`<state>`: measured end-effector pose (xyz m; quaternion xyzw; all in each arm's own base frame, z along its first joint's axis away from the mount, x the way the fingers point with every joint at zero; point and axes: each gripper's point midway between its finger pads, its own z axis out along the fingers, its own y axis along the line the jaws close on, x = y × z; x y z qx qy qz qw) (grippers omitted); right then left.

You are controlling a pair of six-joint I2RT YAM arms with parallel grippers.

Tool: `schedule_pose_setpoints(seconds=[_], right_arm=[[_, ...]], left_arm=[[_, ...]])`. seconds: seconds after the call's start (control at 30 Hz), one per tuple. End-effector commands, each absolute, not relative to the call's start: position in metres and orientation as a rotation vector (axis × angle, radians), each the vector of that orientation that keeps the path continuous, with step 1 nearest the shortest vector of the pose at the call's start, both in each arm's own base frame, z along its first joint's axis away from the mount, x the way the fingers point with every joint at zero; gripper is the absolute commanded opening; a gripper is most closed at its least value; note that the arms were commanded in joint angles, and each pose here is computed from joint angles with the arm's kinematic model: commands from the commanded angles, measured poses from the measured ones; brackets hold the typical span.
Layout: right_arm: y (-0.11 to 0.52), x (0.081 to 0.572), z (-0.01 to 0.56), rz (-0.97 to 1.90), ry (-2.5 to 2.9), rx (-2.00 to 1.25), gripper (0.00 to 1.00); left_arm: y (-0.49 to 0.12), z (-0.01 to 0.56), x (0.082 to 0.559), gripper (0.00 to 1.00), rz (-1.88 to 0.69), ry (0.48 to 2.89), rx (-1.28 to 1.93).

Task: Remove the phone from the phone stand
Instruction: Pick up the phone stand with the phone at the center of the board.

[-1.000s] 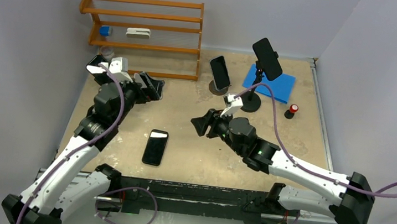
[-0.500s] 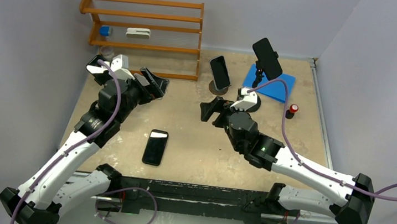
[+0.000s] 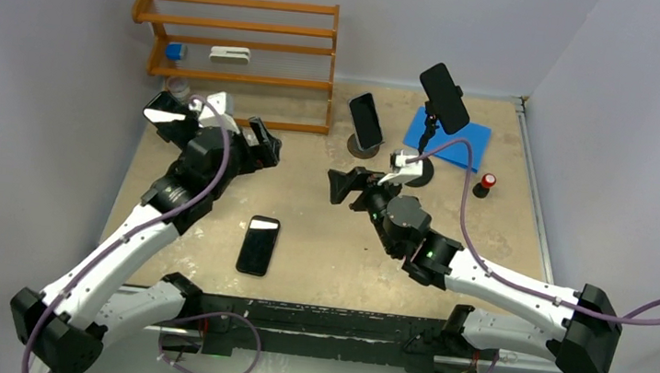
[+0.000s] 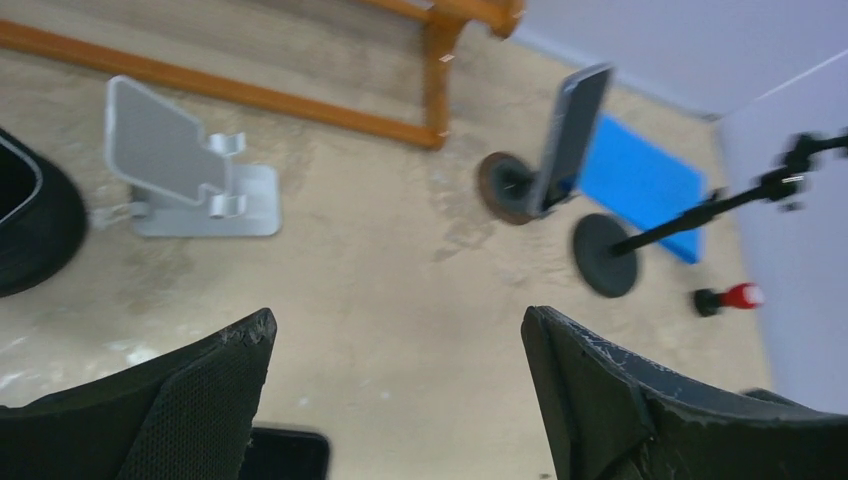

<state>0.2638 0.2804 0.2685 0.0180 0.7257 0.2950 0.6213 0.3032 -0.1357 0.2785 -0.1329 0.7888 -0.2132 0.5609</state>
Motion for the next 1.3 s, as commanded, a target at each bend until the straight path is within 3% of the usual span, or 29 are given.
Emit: schedule_pose_setpoints(seconds=[0.0,0.23,0.5,0.97,1.27], right_arm=[[0.288,0.258,0.276,0.734,1.587,-0.038,0.92],[0.3,0.251,0.271,0.781,1.576,-0.124,0.9],[0.301,0.246,0.268,0.796,1.586,-0.152,0.89],[0.314,0.218,0.284,0.969,1.556,-0.268,0.88],[0.316,0.202,0.292,1.061,1.529,-0.308,0.87]], left_arm=[[-0.118,0.257,0.314,0.9,-0.273,1.955,-0.278],[-0.134,0.254,0.309,0.9,-0.329,1.978,-0.123],[-0.129,0.289,0.295,0.93,-0.413,1.834,-0.117],[-0.04,0.306,0.294,0.96,-0.404,1.896,-0.5],[0.002,0.289,0.273,0.98,-0.229,1.889,-0.681]])
